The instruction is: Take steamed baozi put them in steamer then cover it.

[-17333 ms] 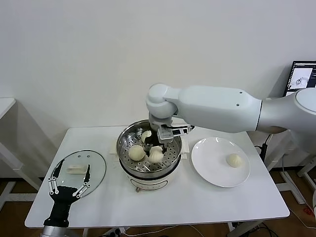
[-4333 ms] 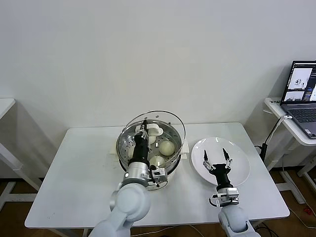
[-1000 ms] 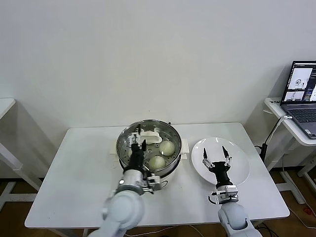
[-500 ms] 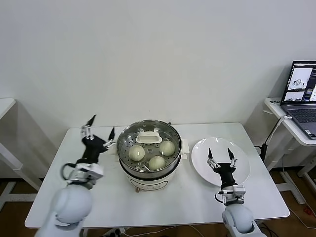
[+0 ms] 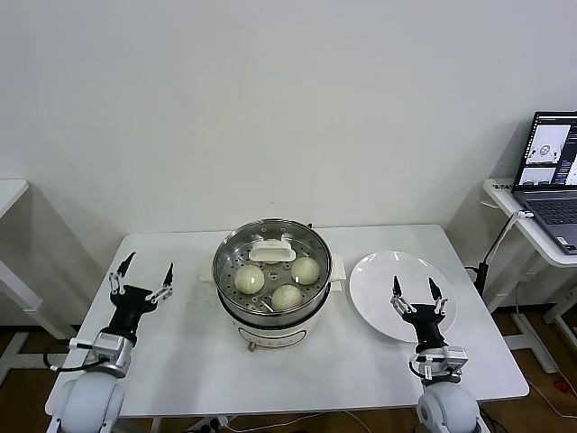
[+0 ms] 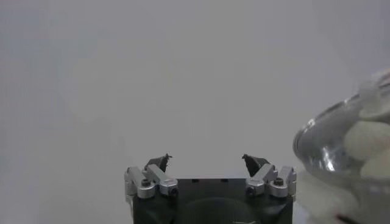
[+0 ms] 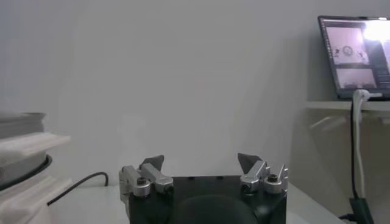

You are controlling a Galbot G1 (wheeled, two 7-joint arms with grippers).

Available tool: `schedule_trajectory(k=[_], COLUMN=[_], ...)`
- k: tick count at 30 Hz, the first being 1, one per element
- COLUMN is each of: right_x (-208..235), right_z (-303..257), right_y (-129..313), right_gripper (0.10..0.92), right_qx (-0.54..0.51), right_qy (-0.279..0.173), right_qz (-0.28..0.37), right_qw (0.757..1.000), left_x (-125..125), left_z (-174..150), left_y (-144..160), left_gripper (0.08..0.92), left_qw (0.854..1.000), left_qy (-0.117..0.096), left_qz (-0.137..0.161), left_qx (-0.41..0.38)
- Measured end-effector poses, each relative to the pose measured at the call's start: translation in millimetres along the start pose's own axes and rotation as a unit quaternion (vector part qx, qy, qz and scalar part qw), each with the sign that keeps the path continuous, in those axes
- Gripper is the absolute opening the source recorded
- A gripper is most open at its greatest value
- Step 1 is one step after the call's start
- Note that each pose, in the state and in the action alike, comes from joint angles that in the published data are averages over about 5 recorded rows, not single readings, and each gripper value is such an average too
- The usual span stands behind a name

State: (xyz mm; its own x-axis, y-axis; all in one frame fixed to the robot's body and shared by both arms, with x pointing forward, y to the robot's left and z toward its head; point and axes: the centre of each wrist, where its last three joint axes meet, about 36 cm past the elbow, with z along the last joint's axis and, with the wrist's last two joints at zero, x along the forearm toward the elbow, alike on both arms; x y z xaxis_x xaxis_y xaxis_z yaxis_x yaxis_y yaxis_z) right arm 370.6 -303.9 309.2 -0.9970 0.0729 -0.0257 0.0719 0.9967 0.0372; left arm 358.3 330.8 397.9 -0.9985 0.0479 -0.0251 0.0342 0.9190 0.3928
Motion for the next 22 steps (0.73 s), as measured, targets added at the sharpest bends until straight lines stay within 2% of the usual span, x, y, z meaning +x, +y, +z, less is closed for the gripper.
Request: schedule_trajectory(k=[10, 22], right_x=[11.9, 14.6], right_z=[1.9, 2.2], right_y=[-4.2, -2.8], right_gripper=[0.823, 0.823], right_qx=[-0.005, -0.006], right_qy=[0.012, 0.014], right_qz=[-0.002, -0.007], right_qw=[1.0, 1.0], left_x=[21.4, 32.1], left_z=[25.9, 39.0], left_y=[-4.6, -12.2], left_gripper=[0.823, 0.823], left_qw=[0.999, 0.999], left_qy=[-0.012, -0.016], left_qz=[0.002, 0.006], left_qx=[0.04, 0.051])
